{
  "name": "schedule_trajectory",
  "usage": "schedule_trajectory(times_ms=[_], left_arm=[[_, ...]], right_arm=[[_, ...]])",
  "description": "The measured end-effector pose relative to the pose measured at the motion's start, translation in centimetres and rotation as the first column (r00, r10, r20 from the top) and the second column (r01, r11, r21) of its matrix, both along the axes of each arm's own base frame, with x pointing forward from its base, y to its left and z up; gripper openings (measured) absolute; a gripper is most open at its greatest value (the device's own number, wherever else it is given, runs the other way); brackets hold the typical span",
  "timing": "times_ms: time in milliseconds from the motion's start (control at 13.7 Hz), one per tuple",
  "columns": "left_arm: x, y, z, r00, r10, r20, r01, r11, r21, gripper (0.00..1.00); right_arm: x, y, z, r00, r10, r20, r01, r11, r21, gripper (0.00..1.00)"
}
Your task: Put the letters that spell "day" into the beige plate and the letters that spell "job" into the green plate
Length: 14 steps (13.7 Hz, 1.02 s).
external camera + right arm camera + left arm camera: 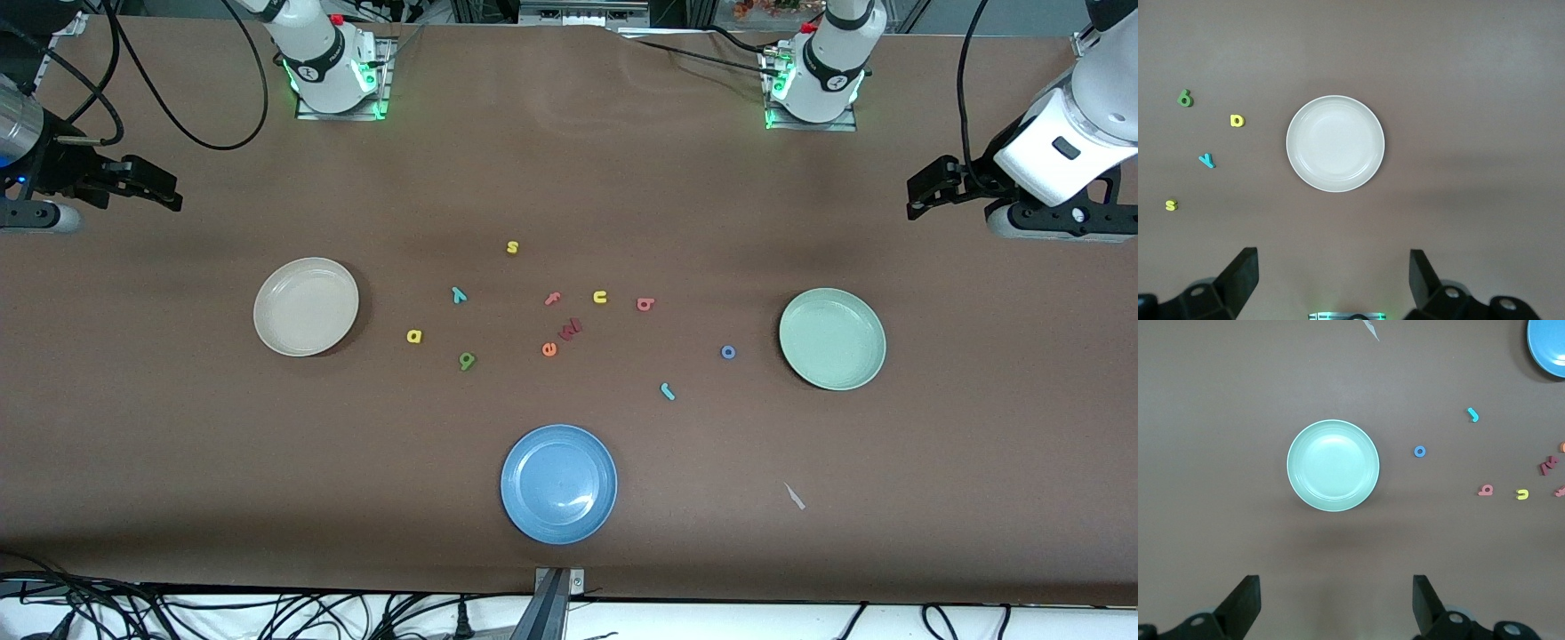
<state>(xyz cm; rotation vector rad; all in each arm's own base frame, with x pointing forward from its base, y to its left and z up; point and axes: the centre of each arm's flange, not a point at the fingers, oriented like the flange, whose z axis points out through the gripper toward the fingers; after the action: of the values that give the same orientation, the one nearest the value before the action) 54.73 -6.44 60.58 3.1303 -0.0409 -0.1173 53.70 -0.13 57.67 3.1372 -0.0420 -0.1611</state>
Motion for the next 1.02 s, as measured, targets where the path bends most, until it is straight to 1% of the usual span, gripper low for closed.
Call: schedule_trajectory(times_ms=[293, 585, 1024], left_arm=[[0.04, 0.05, -0.10, 0.999, -0.050, -0.001, 0.050, 0.999, -0.001, 1.00], [0.20, 0.42, -0.35, 0.998, -0.056, -0.004, 0.057, 0.998, 0.030, 1.00], [0.24, 0.75, -0.36, 0.999, -0.053, -0.004, 0.053, 0.998, 0.033, 1.00]], right_arm=[[-0.01, 0.00, -0.01, 1.000, 0.000, -0.001, 0.000, 1.000, 0.000, 1.00], [-0.01, 0.00, -0.01, 1.000, 0.000, -0.001, 0.000, 1.000, 0.000, 1.00], [-0.01, -0.02, -0.01, 1.000, 0.000, -0.001, 0.000, 1.000, 0.000, 1.00]])
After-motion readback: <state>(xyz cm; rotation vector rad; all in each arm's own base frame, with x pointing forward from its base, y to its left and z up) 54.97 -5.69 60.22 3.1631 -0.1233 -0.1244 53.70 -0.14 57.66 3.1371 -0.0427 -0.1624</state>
